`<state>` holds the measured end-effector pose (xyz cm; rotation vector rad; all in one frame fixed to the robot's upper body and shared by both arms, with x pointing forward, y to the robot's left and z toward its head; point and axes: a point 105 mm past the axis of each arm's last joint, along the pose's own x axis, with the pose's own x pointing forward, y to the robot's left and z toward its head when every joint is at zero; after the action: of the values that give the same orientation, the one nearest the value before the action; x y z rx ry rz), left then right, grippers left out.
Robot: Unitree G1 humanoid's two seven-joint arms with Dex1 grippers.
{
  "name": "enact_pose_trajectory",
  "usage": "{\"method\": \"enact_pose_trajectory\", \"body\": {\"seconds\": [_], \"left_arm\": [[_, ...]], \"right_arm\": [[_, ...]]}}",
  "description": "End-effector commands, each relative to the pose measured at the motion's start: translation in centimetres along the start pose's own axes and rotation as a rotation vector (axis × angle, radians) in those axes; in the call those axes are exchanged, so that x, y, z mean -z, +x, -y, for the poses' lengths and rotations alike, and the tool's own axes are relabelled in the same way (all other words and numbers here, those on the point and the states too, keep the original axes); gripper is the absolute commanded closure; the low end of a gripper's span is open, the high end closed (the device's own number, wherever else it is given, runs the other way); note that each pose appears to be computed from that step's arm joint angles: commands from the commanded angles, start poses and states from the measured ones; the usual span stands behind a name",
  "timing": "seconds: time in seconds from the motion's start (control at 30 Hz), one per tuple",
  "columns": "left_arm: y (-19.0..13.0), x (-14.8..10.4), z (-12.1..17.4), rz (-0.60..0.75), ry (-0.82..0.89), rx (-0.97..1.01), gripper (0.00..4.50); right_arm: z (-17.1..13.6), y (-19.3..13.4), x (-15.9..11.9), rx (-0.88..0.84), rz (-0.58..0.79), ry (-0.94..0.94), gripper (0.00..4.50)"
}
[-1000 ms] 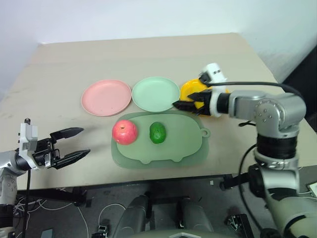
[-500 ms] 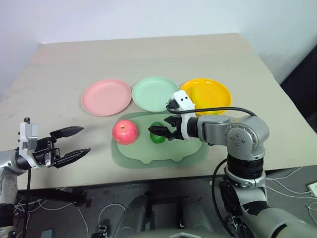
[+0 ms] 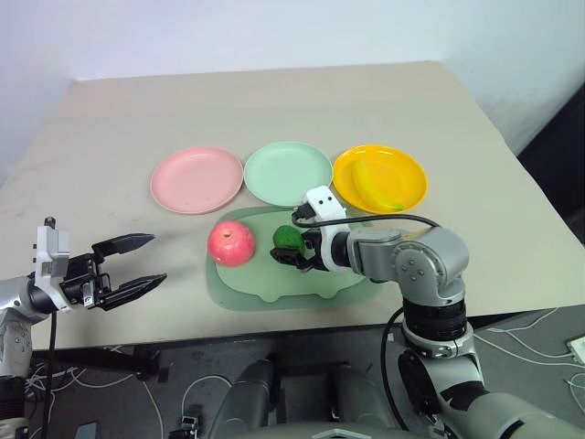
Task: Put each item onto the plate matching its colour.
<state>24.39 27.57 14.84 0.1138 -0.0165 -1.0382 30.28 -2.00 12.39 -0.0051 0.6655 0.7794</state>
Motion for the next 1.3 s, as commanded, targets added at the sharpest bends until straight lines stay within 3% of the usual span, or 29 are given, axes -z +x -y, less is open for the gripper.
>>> {"method": "enact_pose_trajectory", "body": {"seconds": [0.03,0.33,0.43,0.57,0.67,0.8,0.93,1.1,1.3], "left_arm": [[-0.4,-1.0,-0.1,0.015,0.046,-0.016,0.0],[-0.5,-0.8,0.0,0.011,0.043,-0.023,0.0],[-0.5,-0.8,-0.1,0.011,0.044,-0.022,0.0],[-0.4,-0.8,-0.1,0.012,0.045,-0.022,0.0],[-0.3,-0.7,-0.1,0.015,0.046,-0.021,0.0],[0.1,-0.6,0.0,0.021,0.046,-0.021,0.0],[0.3,-0.4,0.2,0.024,0.041,-0.019,0.0],[0.3,-0.4,0.4,0.025,0.042,-0.025,0.0],[0.2,-0.3,0.6,0.022,0.032,-0.029,0.0]], "right_arm": [[0.0,0.6,-0.2,0.022,0.023,-0.018,0.04],[0.6,1.5,-0.5,0.07,0.062,-0.025,0.04],[0.6,1.4,-0.7,0.07,0.069,-0.036,0.62],[0.6,0.3,-1.8,0.039,0.084,-0.062,1.72],[0.8,-1.1,-4.3,-0.016,0.128,-0.101,1.73],[2.8,-2.8,-10.6,-0.008,0.297,-0.093,1.73],[4.8,-1.5,-14.4,0.038,0.388,-0.126,1.73],[5.8,2.2,-15.5,0.058,0.397,-0.127,1.73],[6.9,6.0,-13.3,0.108,0.389,-0.1,1.73]]}}
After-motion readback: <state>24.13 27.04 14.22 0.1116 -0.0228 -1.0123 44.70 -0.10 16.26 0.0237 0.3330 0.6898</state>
